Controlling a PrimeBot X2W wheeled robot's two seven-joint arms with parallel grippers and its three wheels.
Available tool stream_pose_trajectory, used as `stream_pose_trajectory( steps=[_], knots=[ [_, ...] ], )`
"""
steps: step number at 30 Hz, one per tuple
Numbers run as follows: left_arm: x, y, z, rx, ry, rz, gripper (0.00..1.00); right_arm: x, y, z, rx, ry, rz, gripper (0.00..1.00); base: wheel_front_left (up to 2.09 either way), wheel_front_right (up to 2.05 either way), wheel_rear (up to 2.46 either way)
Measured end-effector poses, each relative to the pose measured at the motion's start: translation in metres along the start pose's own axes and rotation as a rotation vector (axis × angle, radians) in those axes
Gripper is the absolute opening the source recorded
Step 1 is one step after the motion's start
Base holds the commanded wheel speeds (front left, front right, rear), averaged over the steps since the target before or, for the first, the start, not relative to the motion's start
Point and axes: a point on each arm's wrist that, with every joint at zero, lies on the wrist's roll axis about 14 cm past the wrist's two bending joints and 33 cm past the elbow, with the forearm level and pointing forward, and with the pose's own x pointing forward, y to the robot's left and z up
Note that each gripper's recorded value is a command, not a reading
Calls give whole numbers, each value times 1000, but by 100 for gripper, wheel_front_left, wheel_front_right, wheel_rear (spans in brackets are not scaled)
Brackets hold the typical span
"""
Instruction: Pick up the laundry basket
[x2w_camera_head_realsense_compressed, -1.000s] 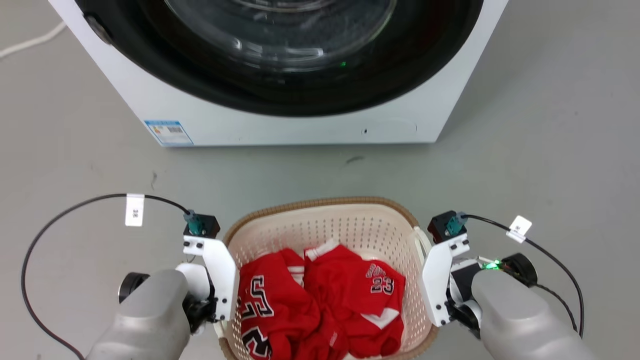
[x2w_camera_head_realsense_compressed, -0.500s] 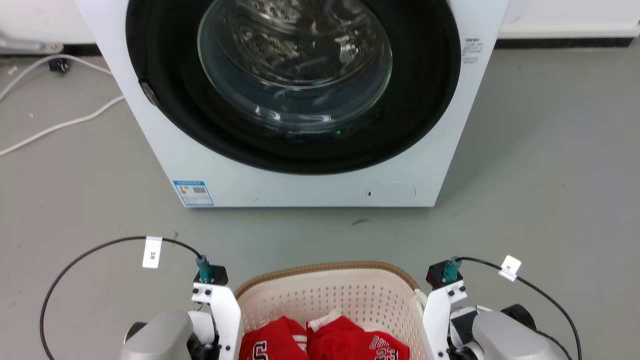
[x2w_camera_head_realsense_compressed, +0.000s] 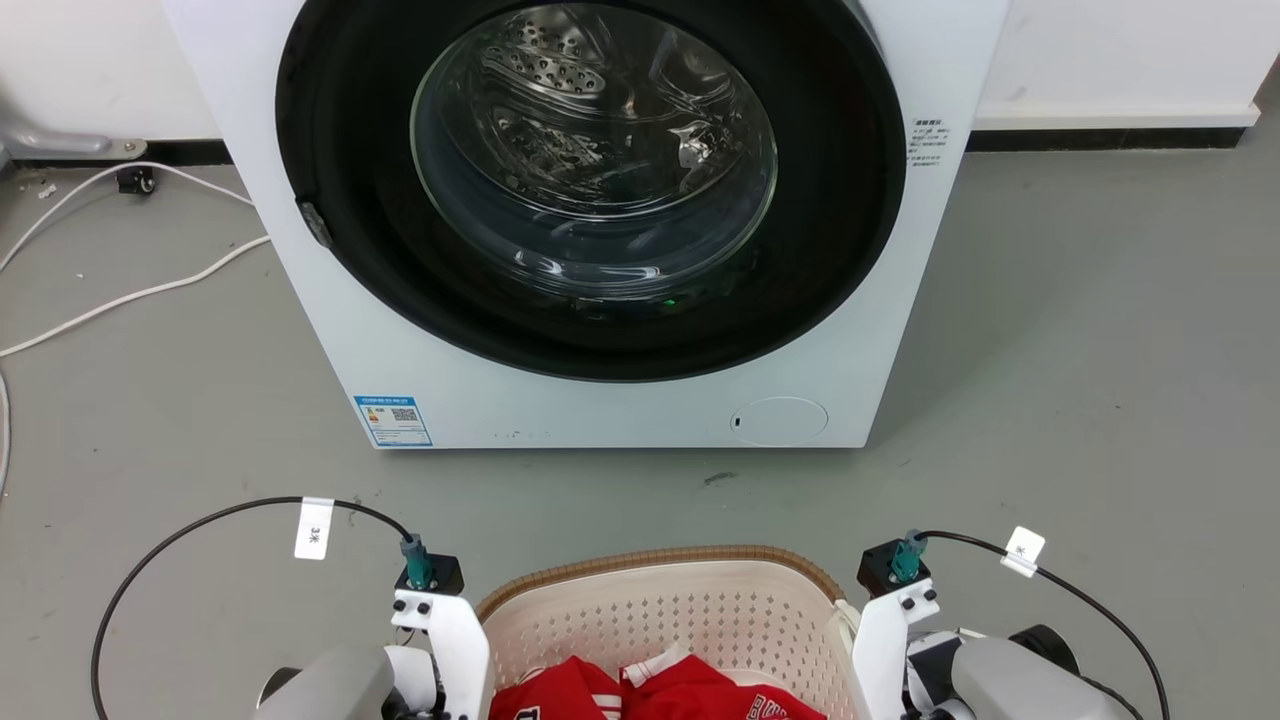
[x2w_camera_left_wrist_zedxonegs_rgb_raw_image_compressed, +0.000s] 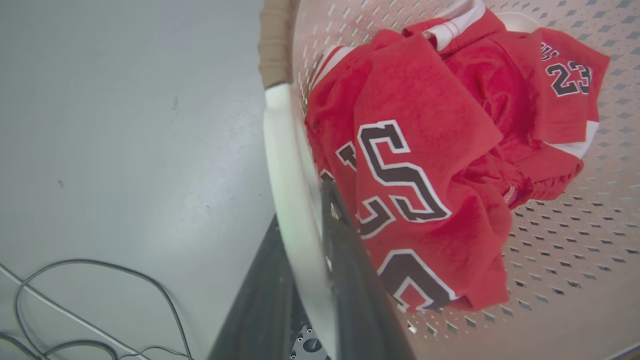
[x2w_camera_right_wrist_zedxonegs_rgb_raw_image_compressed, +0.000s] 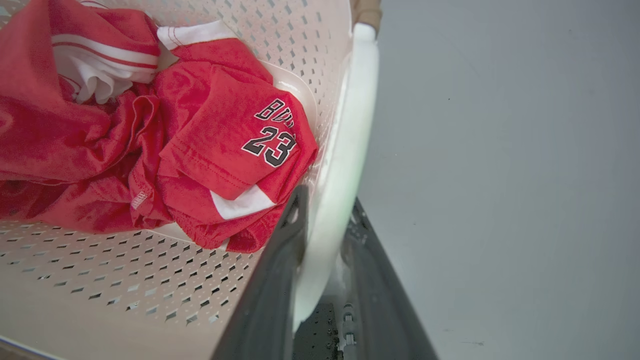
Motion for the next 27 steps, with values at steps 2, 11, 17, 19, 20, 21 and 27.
stream_pose_trajectory(
  steps=[2, 11, 17, 19, 20, 21, 27],
  knots=[
    [0, -1, 0, 1, 1, -3, 0, 0, -1, -1, 3, -1, -1, 0, 0, 0, 0],
    [2, -4, -1, 6, 4, -7, 0, -1, -5, -7, 11, 6, -9, 0, 0, 0, 0],
    [4, -4, -2, 1, 9, -11, 0, 0, -6, -5, 3, 5, -11, 0, 0, 0, 0],
    [4, -4, -2, 2, 8, -10, 0, 0, -6, -5, 4, 5, -10, 0, 0, 0, 0],
    [4, -4, -2, 1, 8, -11, 0, 0, -5, -6, 4, 5, -10, 0, 0, 0, 0],
    [4, -4, -2, 1, 8, -11, 0, 0, -5, -6, 3, 6, -10, 0, 0, 0, 0],
    [5, -4, -2, 6, 4, -11, 0, -1, -7, -5, 0, 0, -14, 0, 0, 0, 0]
  ],
)
